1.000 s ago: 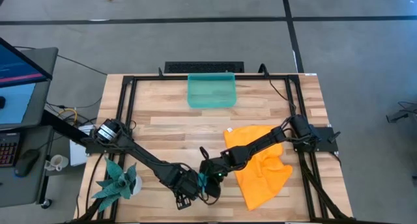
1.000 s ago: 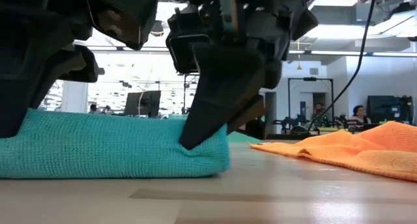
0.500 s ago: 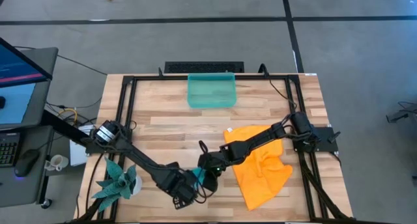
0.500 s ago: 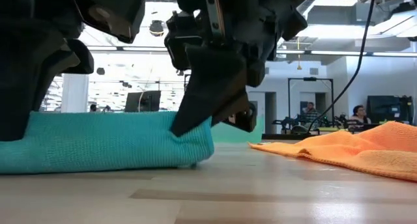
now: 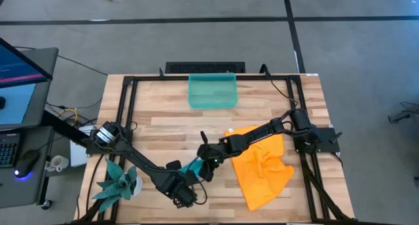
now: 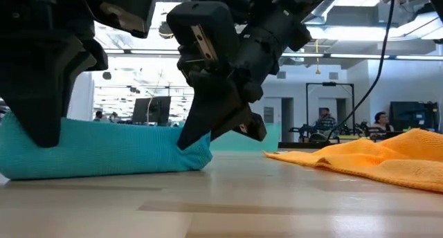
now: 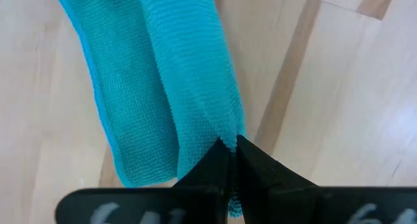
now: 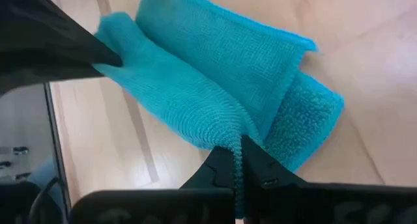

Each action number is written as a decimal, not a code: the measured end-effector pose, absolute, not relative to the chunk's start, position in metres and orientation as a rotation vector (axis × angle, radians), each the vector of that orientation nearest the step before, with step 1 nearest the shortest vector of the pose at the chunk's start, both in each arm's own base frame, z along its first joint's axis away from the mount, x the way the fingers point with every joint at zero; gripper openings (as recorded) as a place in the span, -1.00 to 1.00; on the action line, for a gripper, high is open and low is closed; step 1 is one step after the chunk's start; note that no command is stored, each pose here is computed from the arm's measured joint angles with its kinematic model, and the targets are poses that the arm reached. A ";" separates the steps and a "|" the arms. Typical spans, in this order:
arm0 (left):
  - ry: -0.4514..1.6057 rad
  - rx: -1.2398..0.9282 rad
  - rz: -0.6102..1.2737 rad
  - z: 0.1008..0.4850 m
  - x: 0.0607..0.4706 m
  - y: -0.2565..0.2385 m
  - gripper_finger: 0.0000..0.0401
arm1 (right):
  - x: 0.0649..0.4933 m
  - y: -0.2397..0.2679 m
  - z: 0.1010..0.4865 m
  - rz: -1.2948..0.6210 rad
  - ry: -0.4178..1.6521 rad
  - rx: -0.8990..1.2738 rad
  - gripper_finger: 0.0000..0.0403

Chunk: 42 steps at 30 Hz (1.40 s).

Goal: Roll microfiber towels into tight, uniform cylinder then place into a basket
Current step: Roll the blue microfiber cloth

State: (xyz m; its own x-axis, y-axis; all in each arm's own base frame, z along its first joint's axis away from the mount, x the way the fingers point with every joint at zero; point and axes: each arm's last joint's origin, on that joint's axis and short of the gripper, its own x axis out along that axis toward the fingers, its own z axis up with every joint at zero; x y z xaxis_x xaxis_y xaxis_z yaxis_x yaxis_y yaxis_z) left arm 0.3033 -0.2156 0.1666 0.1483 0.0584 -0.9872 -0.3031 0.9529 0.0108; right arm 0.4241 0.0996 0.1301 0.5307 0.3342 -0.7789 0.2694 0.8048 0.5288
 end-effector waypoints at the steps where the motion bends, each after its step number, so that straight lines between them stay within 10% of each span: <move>1: 1.401 -0.206 0.263 0.167 0.303 -0.215 -0.98 | 0.424 0.099 0.130 0.041 1.030 0.665 -0.94; 19: 1.387 -0.153 0.247 0.167 0.304 -0.215 -0.91 | 0.429 0.085 0.111 0.006 1.067 0.703 -0.94; 42: 1.324 -0.108 0.235 0.193 0.286 -0.222 -0.31 | 0.429 0.085 0.109 -0.003 1.074 0.707 -0.95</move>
State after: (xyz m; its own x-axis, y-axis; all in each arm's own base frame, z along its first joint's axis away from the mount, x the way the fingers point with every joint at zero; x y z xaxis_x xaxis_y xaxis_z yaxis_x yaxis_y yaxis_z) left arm 0.2856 -0.2217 0.1928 0.2252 0.1089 -0.9682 -0.2310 0.9714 0.0555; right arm 0.4285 0.0854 0.1090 0.4985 0.3281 -0.8024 0.3321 0.7827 0.5264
